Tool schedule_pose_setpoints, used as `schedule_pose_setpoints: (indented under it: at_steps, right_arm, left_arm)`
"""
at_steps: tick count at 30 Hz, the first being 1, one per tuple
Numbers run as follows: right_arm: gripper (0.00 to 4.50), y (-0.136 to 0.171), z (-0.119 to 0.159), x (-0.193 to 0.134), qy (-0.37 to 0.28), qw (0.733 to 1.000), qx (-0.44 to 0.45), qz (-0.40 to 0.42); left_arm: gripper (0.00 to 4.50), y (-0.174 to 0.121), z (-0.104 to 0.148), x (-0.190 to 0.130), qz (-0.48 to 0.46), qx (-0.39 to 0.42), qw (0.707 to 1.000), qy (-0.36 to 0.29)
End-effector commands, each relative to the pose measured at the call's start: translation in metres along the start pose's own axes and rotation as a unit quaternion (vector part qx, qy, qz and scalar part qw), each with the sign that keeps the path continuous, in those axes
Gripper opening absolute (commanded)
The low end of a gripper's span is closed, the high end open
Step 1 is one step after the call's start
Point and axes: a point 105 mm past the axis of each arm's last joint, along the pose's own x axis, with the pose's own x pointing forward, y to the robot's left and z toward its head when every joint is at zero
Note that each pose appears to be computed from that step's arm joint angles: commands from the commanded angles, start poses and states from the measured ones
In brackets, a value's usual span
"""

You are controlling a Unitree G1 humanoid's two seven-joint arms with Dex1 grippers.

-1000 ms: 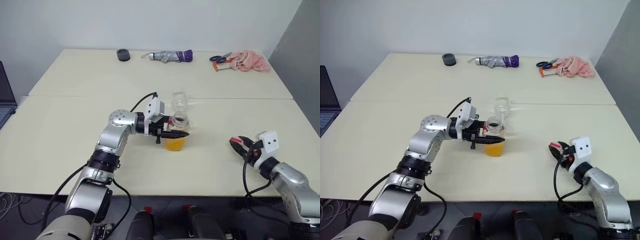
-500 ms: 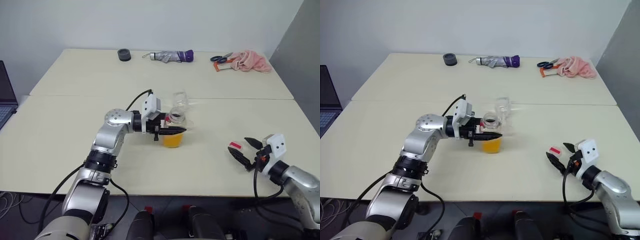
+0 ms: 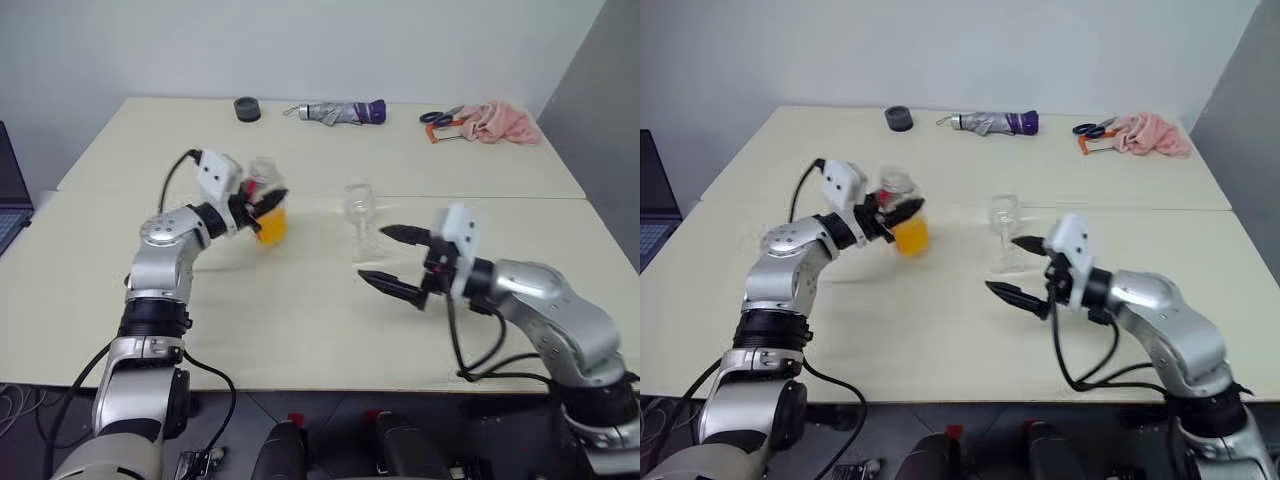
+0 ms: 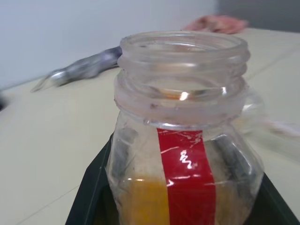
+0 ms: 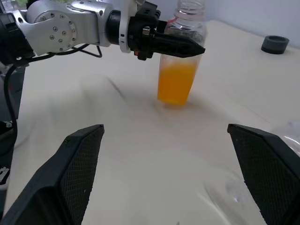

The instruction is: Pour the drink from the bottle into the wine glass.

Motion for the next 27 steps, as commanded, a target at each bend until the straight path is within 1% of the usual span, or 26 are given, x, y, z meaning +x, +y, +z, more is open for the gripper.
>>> schedule_pose_setpoints:
  at_steps: [1, 4, 9, 14, 19, 22, 27]
  right_arm:
    - [4.5, 0.002, 0.005, 0.023, -0.006, 1.0, -0.023, -0.004]
    - [4.5, 0.006, 0.006, 0.039, -0.008, 1.0, -0.027, 0.001]
    - [4.5, 0.011, 0.008, 0.053, -0.008, 1.0, -0.028, 0.011]
    - [4.5, 0.014, 0.008, 0.062, -0.007, 0.999, -0.039, 0.009]
    - [4.5, 0.013, 0.01, 0.071, -0.012, 0.999, -0.048, -0.003]
    - [4.5, 0.014, 0.012, 0.073, -0.014, 0.999, -0.05, -0.005]
    - [4.5, 0.015, 0.012, 0.074, -0.015, 0.999, -0.052, -0.005]
  left_arm:
    - [1.73, 0.038, 0.017, -0.008, 0.103, 0.021, 0.994, -0.028]
    - [1.73, 0.051, 0.014, -0.011, 0.141, 0.005, 0.989, -0.031]
    - [1.73, 0.061, 0.006, -0.013, 0.175, -0.009, 0.984, -0.021]
    - [1.73, 0.069, 0.001, -0.016, 0.202, -0.012, 0.979, -0.013]
    - [1.73, 0.078, 0.006, -0.017, 0.227, -0.007, 0.974, -0.024]
    - [1.73, 0.079, 0.008, -0.016, 0.232, -0.011, 0.972, -0.034]
    - [1.73, 0.079, 0.003, -0.015, 0.242, -0.03, 0.969, -0.036]
